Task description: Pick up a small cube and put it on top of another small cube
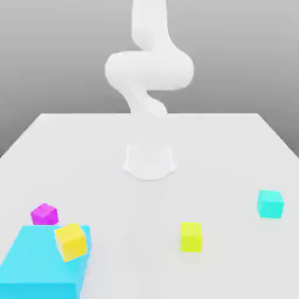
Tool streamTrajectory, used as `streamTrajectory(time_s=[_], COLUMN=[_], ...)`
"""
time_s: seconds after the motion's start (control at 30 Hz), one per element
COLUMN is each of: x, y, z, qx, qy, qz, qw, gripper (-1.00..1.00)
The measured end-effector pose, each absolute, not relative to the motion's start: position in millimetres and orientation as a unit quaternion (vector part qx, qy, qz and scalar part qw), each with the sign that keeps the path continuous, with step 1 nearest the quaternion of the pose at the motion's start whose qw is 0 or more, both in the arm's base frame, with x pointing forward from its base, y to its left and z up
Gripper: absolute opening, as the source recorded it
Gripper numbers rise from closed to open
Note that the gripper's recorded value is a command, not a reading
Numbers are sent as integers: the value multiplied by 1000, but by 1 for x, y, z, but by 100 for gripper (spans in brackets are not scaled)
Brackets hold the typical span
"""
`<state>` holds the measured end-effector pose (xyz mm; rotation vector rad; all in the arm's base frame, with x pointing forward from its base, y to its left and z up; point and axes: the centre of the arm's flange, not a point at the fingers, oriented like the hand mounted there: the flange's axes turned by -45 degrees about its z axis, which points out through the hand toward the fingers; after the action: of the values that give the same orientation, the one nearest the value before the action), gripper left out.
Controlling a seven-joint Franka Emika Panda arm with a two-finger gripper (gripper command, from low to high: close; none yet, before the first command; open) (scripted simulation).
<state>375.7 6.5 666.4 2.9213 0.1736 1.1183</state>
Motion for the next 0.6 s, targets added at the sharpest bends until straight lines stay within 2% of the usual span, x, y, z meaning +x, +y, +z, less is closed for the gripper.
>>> streamTrajectory(time_s=[0.13, 0.3, 0.43, 0.6], x=[412, 435, 435, 416], y=[23, 47, 67, 87], z=[589, 491, 414, 322], qx=[939, 928, 903, 853], qy=[161, 289, 389, 509], qz=[302, 235, 181, 112], qw=[13, 19, 21, 17], gripper=[0, 0, 0, 0])
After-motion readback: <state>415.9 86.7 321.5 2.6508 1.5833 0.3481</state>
